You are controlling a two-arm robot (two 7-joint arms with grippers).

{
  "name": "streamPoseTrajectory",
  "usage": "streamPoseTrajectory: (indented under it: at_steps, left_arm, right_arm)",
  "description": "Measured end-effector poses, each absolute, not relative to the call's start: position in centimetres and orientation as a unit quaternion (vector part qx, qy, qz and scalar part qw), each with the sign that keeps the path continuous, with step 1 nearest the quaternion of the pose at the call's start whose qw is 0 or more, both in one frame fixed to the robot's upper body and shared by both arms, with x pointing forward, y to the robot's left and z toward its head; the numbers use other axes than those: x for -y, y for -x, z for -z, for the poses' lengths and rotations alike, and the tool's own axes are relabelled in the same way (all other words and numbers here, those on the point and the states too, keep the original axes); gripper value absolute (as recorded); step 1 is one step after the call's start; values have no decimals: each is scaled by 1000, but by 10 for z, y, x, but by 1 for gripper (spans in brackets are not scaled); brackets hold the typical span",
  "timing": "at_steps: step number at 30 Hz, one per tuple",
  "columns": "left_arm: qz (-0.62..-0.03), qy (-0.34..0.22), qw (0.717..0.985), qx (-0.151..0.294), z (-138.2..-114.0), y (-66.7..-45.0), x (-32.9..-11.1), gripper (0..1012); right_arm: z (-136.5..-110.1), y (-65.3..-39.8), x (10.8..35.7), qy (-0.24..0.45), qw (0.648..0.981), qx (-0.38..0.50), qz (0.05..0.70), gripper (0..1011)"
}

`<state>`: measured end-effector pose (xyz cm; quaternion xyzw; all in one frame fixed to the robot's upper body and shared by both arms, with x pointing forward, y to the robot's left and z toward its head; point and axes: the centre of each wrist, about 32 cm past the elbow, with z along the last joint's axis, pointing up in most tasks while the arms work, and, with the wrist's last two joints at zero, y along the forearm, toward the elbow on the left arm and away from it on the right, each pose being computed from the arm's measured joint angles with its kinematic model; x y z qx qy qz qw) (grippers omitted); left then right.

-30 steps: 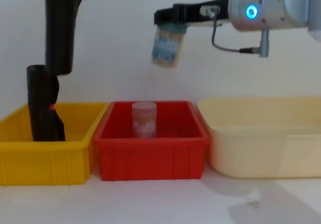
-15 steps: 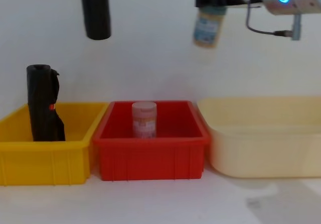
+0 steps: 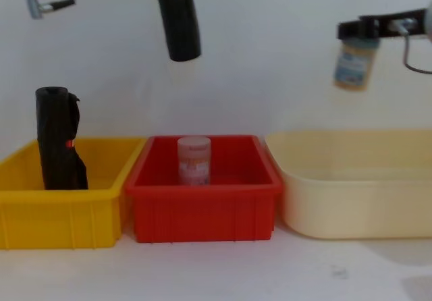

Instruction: Pick up the garbage bag with the one hand and transfer it to the other hand.

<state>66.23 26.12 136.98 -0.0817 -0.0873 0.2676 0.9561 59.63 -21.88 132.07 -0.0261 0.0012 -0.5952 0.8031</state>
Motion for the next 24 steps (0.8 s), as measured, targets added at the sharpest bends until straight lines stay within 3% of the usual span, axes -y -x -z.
streamPoseTrajectory:
  at_steps: [4, 11, 19, 24]
  left_arm:
    - [-231, 95, 966, 62, -1358, -693, -250, 542]
    - [-199, 101, 974, 40, -1349, -716, -239, 542]
    - [-183, 101, 977, 32, -1346, -726, -234, 542]
    - [-177, 100, 979, 29, -1345, -728, -232, 542]
  right_arm:
    - [-1315, -592, 231, 30, 789, -10, 613, 650]
    - [-1309, -587, 241, 33, 776, -20, 630, 650]
    - [-1304, -584, 244, 35, 771, -31, 636, 654]
    - [-1302, -582, 245, 36, 768, -35, 638, 794]
